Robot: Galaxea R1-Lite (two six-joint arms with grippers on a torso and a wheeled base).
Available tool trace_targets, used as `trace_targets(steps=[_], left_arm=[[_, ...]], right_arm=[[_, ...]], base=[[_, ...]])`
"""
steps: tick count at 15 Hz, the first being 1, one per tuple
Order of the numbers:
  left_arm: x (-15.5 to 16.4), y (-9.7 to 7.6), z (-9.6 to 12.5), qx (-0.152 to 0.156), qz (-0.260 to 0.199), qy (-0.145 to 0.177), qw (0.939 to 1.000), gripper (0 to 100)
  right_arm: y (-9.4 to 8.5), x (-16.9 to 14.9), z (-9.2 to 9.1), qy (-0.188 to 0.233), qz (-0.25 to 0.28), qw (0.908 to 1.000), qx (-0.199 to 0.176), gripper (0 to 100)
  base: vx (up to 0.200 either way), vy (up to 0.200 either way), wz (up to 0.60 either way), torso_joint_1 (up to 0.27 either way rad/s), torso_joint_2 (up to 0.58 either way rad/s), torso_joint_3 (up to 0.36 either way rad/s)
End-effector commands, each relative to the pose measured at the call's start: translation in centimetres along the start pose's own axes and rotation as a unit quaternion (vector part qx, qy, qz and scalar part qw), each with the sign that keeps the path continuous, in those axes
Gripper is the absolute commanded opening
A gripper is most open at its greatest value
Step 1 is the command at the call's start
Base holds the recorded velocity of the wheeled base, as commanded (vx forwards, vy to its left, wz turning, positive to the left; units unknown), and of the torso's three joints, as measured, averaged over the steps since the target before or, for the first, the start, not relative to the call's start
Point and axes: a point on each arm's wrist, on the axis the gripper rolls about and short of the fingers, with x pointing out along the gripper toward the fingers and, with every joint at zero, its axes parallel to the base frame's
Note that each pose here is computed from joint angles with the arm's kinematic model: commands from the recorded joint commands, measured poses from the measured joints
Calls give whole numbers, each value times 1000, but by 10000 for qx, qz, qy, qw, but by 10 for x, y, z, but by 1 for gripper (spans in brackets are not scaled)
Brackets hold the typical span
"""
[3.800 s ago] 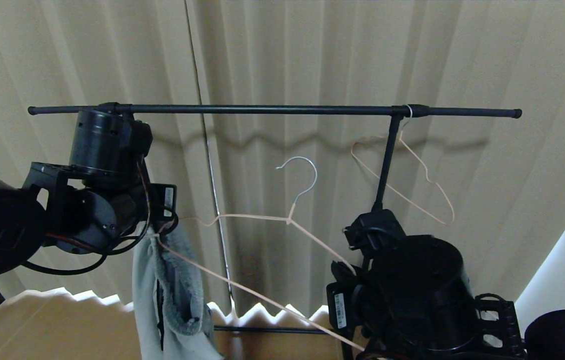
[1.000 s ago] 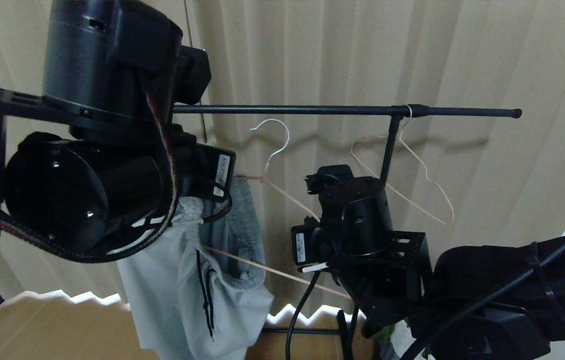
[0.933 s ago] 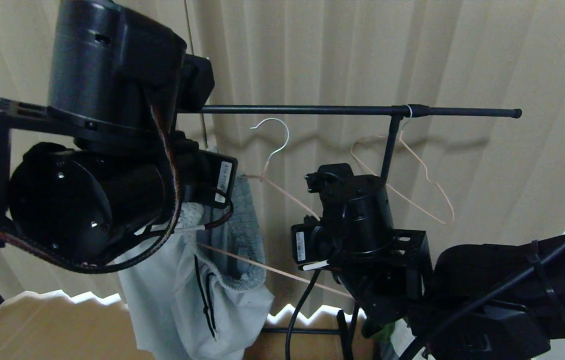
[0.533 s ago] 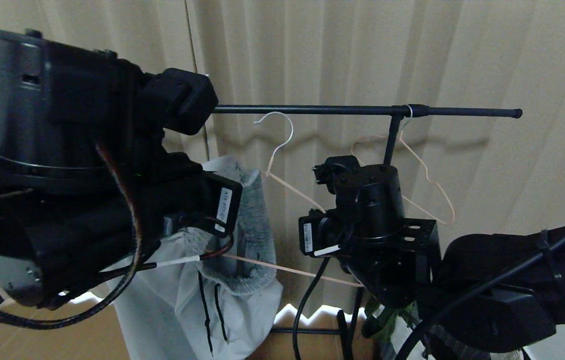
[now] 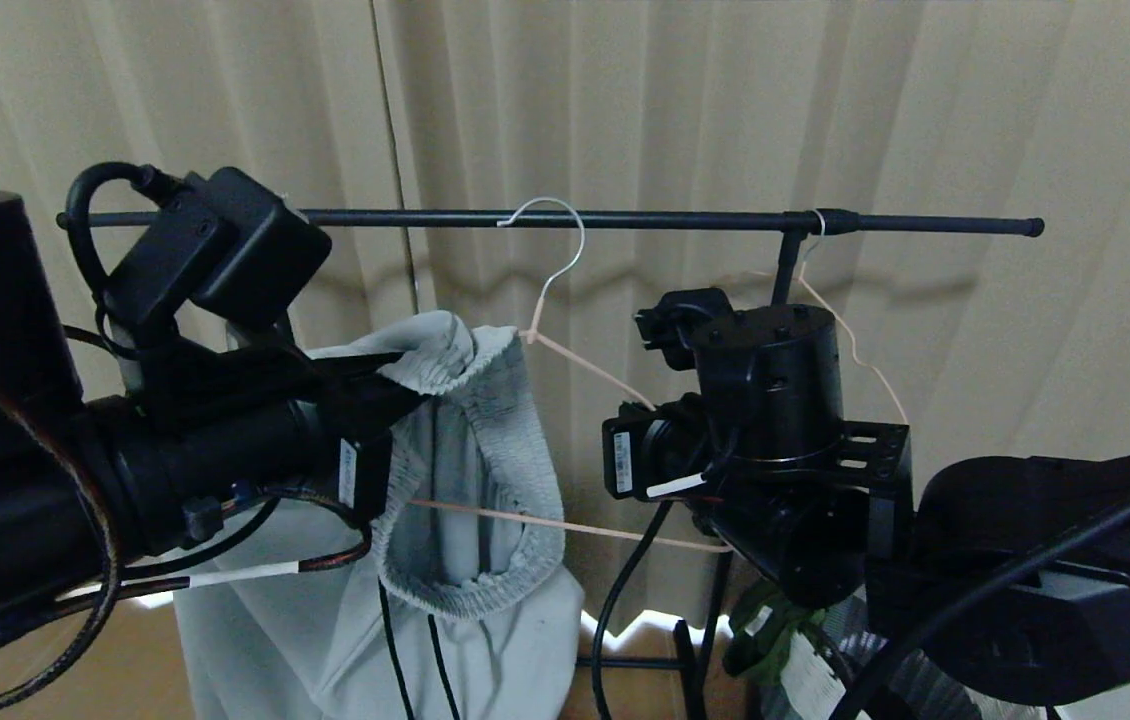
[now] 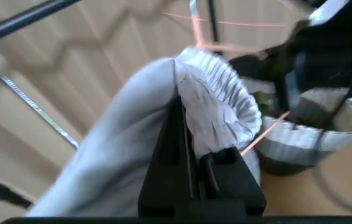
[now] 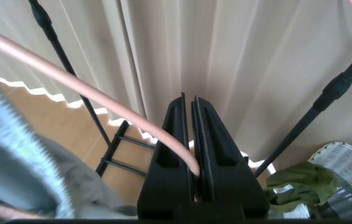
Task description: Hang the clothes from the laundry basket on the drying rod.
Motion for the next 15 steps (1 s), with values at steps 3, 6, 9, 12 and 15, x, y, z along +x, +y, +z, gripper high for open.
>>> trace_targets(steps=[3, 6, 9, 12, 15], left_arm=[[1, 1, -18, 145, 63, 195, 9997, 0], [5, 0, -23, 229, 37, 308, 9993, 0], [6, 1, -24, 226, 45, 335, 9992, 100], [6, 0, -25, 218, 43, 342, 9992, 100], [0, -2, -32, 221, 6, 387, 9990, 100]], right_arm=[[1, 0, 8, -113, 11, 9999, 41, 0], [3, 1, 15, -222, 23, 9997, 13, 0], [3, 1, 18, -267, 27, 9996, 28, 0], [3, 1, 17, -261, 25, 9997, 24, 0], [-8, 8, 20, -271, -168, 9995, 64, 0]], base=[[0, 0, 0, 0, 0, 0], [0, 0, 0, 0, 0, 0], [0, 0, 0, 0, 0, 0], [0, 0, 0, 0, 0, 0], [0, 0, 0, 0, 0, 0]])
